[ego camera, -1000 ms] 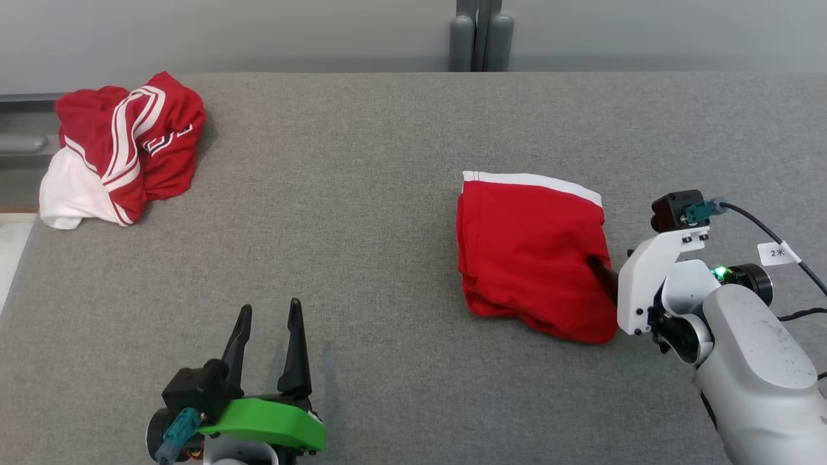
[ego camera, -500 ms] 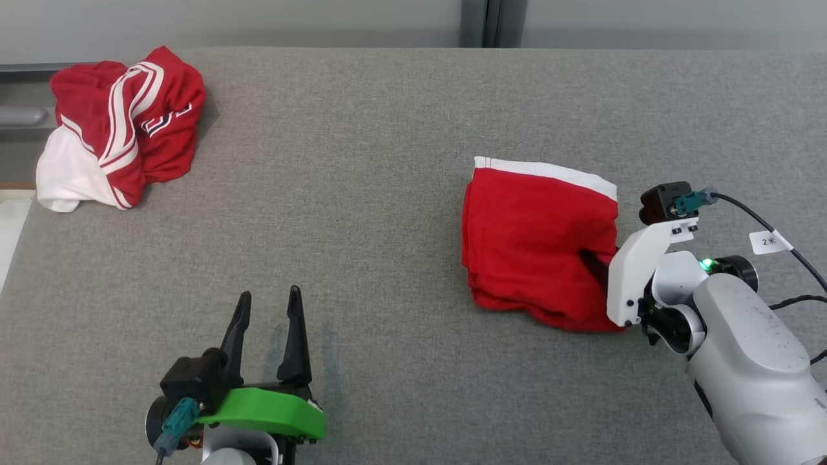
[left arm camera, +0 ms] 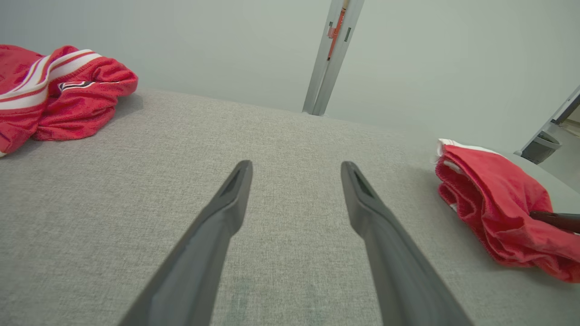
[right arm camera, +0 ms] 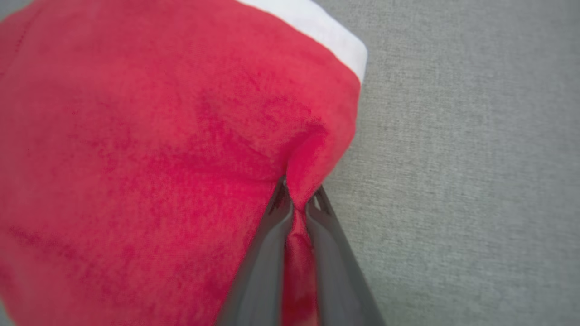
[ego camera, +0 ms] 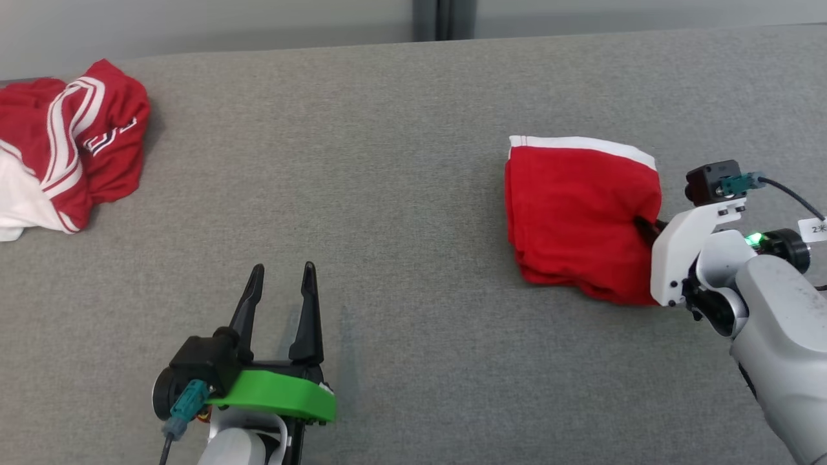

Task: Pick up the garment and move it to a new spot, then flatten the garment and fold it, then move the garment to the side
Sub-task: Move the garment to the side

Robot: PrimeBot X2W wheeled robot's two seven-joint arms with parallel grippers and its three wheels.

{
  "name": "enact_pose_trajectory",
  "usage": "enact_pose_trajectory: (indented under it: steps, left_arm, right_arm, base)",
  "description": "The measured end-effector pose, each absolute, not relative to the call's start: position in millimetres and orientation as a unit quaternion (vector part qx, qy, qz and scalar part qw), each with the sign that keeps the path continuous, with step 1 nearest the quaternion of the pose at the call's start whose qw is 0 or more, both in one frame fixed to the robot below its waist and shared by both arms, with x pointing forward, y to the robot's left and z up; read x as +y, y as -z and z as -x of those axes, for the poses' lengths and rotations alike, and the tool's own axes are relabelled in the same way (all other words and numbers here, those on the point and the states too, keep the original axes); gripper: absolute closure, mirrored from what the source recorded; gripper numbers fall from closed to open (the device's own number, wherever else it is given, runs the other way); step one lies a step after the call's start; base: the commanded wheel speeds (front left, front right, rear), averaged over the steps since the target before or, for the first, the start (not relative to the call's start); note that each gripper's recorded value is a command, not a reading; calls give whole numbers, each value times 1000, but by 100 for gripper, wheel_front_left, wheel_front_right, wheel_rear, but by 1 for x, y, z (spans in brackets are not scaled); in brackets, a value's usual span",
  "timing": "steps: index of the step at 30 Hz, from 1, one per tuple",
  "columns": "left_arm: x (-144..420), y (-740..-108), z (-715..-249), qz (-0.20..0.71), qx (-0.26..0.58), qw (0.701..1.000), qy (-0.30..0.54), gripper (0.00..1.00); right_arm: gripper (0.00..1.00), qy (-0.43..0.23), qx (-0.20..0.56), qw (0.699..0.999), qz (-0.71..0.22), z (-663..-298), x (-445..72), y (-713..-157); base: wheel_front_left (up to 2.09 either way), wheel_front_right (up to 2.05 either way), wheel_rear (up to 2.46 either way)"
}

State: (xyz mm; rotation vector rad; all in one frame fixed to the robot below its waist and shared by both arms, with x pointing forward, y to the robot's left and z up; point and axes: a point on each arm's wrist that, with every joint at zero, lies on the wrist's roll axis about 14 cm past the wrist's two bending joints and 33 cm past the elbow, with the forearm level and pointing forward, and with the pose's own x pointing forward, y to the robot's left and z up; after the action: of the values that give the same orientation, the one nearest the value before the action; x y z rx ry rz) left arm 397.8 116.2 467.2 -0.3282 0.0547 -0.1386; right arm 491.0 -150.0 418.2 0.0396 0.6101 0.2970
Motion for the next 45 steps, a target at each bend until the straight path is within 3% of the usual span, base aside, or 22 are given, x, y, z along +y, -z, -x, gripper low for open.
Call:
enact_pose_trajectory:
  steps: [11,22,29,45]
  left_arm:
    - [41,-469,-421,163,26,969,185,0]
    - [-28,-452,-431,165,56,942,287,0]
    - [-37,-434,-440,161,76,936,304,0]
    - [18,-412,-456,154,84,957,232,0]
  right_arm:
    - [100,-6,275,960,-40,-463,-268,-429]
    - [100,95,265,957,-70,-421,-331,-424]
    - [100,117,251,960,-33,-446,-359,-437]
    - [100,142,261,953,67,-528,-410,-450]
  base:
    - [0,0,0]
    - [0,0,0]
    - [0,0,0]
    - [0,0,0]
